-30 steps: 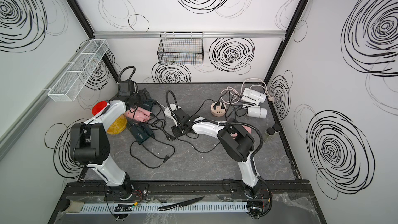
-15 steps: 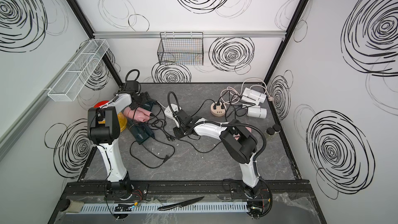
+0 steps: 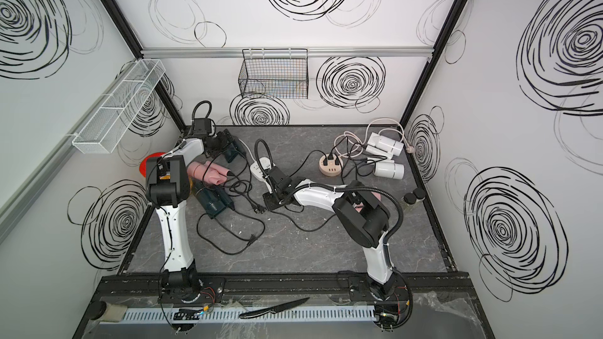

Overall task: Charge the blow dryers
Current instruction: Adjust the plug at the center of the board.

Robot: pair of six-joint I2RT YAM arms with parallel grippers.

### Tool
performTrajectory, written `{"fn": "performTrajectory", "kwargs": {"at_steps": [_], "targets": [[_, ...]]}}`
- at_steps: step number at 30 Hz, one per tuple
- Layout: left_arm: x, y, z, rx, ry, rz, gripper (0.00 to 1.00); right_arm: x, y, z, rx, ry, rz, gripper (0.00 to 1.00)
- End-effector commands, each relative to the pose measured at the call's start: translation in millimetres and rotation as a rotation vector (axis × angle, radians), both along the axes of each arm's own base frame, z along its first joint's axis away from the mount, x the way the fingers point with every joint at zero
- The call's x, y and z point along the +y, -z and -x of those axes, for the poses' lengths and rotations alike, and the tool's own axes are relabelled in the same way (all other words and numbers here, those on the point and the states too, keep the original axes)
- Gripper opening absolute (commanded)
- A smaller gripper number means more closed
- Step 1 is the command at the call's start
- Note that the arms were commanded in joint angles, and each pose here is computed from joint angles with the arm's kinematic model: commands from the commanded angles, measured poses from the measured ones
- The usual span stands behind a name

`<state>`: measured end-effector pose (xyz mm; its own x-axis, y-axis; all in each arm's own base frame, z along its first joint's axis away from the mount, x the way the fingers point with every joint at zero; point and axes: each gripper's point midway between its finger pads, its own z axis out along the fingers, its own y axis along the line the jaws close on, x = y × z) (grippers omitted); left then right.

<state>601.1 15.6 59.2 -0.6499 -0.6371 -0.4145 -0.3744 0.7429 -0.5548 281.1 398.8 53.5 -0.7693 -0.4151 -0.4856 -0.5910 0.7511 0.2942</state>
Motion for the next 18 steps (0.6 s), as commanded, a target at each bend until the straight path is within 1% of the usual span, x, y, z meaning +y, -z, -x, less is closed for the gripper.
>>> {"fn": "performTrajectory", "kwargs": {"at_steps": [1, 3, 6, 8, 10, 13, 15, 18], "targets": [[-4.6, -50.2, -10.0, -0.109, 0.033, 0.007, 0.96, 0.0, -8.0, -3.4, -0.014, 0.019, -0.018, 0.26], [-2.7, -61.9, 1.7, -0.086, 0.049, -0.057, 0.93, 2.0, -10.6, -5.0, -0.019, 0.019, -0.027, 0.26], [4.3, -68.0, 24.1, -0.021, 0.069, -0.13, 0.93, 3.4, -13.9, -7.9, -0.024, 0.022, -0.035, 0.26], [7.9, -61.3, 37.9, 0.036, 0.094, -0.15, 0.93, 4.5, -16.7, -7.4, -0.028, 0.017, -0.041, 0.26], [9.7, -51.6, 51.0, 0.093, 0.111, -0.147, 0.93, 3.8, -17.9, -7.1, -0.029, 0.017, -0.045, 0.26], [8.8, -46.1, 69.3, 0.121, 0.151, -0.169, 0.92, 1.3, -18.7, -4.9, -0.033, 0.016, -0.047, 0.26], [10.9, -44.8, 79.4, 0.141, 0.168, -0.204, 0.92, -1.2, -18.2, -3.6, -0.034, 0.017, -0.045, 0.26], [22.0, -41.2, 89.6, 0.174, 0.171, -0.291, 0.93, -3.3, -17.4, -1.2, -0.031, 0.016, -0.047, 0.26]]}}
